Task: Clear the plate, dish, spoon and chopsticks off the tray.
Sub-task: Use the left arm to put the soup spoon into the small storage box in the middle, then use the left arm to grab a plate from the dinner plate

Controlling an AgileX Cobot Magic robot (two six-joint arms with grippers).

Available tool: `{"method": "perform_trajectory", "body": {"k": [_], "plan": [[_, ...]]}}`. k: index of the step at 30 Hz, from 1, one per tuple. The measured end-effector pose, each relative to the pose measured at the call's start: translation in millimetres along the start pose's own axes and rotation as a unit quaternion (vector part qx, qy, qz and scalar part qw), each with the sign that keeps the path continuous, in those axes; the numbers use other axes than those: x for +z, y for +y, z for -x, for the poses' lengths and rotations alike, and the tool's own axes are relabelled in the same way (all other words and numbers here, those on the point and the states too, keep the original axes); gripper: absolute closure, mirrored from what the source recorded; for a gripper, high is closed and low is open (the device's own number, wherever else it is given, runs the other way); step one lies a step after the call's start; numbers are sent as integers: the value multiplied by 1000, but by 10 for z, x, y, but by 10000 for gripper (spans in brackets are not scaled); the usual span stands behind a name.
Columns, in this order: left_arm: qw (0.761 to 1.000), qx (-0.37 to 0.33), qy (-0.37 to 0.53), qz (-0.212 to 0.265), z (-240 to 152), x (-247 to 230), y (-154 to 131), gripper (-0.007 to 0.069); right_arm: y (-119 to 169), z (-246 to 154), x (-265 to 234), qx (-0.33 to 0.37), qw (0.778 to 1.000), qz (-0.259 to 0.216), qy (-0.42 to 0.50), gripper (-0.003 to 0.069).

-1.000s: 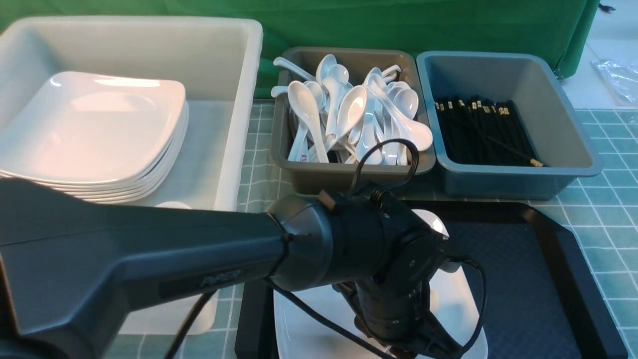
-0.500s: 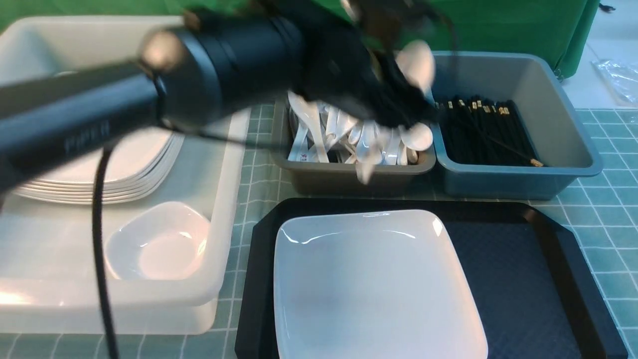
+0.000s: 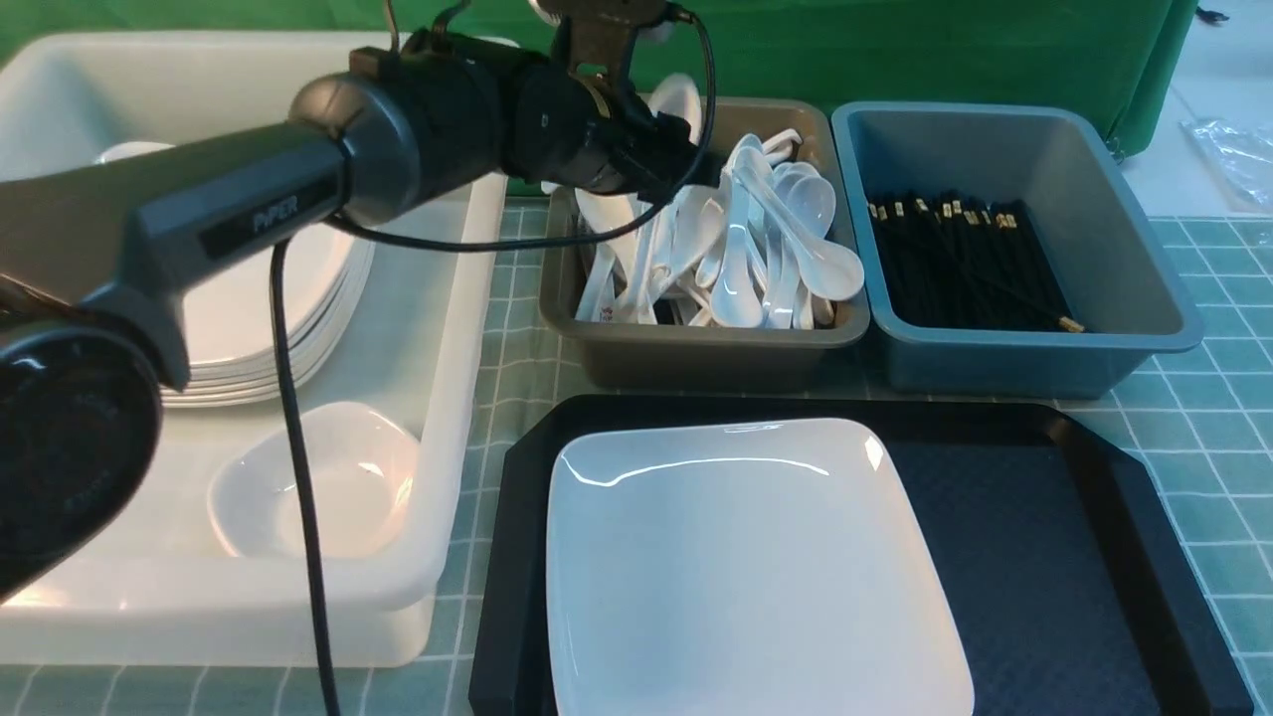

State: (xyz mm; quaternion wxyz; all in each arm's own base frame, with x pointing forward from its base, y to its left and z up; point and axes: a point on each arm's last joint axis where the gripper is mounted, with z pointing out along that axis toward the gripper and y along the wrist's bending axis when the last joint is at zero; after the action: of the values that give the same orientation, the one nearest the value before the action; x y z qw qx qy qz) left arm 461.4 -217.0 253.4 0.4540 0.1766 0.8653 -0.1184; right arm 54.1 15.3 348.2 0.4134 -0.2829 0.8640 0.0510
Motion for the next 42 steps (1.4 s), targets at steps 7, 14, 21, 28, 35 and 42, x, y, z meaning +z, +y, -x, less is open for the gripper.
{"method": "perform_trajectory", "body": {"k": [7,14,21,28,35,42], "plan": [[1000,9,-13,-4,213,-317,-55,117,0,0,0,4,1000,0,0,569],[978,177,93,-68,166,-1330,-607,556,0,-1,0,4,1000,0,0,569],[875,395,207,-187,-978,-1820,-1162,613,0,-1,0,4,1000,0,0,562],[786,511,253,-239,-1770,-1954,-1191,456,0,1,0,4,1000,0,0,554],[757,562,250,-220,-2070,-1879,-1043,169,1,3,0,14,1000,1,-2,550],[755,586,205,-210,-2161,-1765,-1042,123,5,10,0,37,999,3,-5,547]]}}
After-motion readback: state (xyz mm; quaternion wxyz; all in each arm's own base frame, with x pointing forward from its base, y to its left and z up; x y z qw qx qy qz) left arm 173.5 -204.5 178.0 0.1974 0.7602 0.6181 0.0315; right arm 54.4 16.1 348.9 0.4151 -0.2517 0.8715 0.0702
